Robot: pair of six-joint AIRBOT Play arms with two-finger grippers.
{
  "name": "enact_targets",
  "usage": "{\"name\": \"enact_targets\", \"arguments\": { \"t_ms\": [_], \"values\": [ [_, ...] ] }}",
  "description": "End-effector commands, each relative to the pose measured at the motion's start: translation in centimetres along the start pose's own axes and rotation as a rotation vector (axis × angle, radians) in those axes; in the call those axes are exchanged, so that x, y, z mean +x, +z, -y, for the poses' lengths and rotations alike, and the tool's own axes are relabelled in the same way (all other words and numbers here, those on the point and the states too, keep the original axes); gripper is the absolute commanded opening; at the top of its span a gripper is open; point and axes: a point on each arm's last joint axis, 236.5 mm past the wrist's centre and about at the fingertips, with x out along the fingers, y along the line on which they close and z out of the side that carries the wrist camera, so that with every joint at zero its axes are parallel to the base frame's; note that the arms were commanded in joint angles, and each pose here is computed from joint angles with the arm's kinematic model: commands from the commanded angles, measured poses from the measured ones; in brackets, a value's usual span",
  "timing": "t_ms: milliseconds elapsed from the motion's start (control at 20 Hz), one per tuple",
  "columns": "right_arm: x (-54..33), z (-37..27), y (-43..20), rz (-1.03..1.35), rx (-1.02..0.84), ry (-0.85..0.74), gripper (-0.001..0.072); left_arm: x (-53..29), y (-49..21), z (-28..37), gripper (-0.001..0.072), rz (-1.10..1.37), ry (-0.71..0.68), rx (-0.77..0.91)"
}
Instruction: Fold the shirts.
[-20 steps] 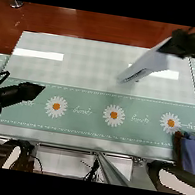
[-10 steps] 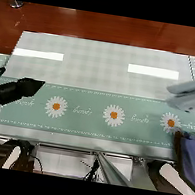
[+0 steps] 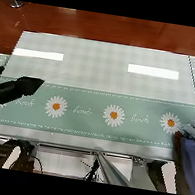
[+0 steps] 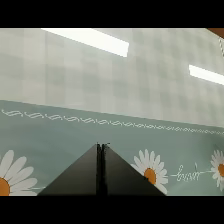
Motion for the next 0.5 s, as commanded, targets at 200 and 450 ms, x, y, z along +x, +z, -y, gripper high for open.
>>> {"name": "enact_targets", "arguments": {
  "t_ms": [200,450],
  "values": [
    [-1.9,9.3,-3.0,0.053,0.249,-0.364,0.0636,0.0,0.6,-0.1,0.0023,0.026,0.003,-0.001],
    [0.2,5.9,-0.1,0.067,0.156,-0.212,0.0629,0.0,4.6,-0.2,0.0023,0.18,-0.001,-0.035]
  ]
}}
